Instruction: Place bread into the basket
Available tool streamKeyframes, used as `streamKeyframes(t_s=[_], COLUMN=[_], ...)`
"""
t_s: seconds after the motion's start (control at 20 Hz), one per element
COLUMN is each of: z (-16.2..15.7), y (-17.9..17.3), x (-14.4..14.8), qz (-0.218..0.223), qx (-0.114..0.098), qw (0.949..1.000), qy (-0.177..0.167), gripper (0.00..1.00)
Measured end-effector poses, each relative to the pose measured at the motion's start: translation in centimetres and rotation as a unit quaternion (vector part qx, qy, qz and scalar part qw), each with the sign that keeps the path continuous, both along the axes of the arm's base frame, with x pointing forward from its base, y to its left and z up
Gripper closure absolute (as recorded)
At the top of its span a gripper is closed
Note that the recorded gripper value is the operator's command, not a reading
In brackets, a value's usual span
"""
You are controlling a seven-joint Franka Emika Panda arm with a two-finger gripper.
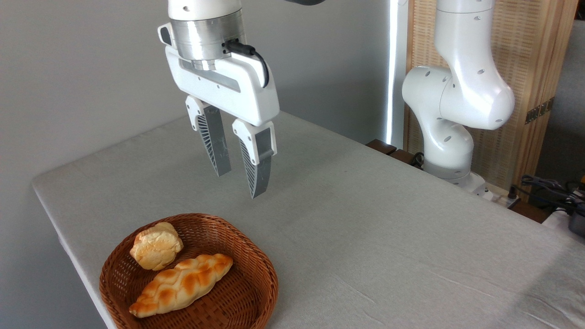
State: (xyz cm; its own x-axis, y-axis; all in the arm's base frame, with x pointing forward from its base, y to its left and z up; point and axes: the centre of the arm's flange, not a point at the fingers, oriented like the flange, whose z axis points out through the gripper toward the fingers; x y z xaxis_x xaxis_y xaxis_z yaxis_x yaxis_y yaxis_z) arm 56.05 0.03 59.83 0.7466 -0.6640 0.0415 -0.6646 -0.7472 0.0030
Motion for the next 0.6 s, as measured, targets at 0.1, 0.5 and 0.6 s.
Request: streamKeyframes(t_s=[0.1,0.5,0.6], z=[0.14,0.19,0.19], y=[0.2,-0.32,-0.31], x=[-0.07,-0.09,-0.09], qz=[0.001,-0.004,-0.004], qx=[0.0,0.0,0.0], qw=[1.0,1.0,1.0], qy=[-0.001,-0.002,-0.002], gripper=[0.0,0.0,0.0])
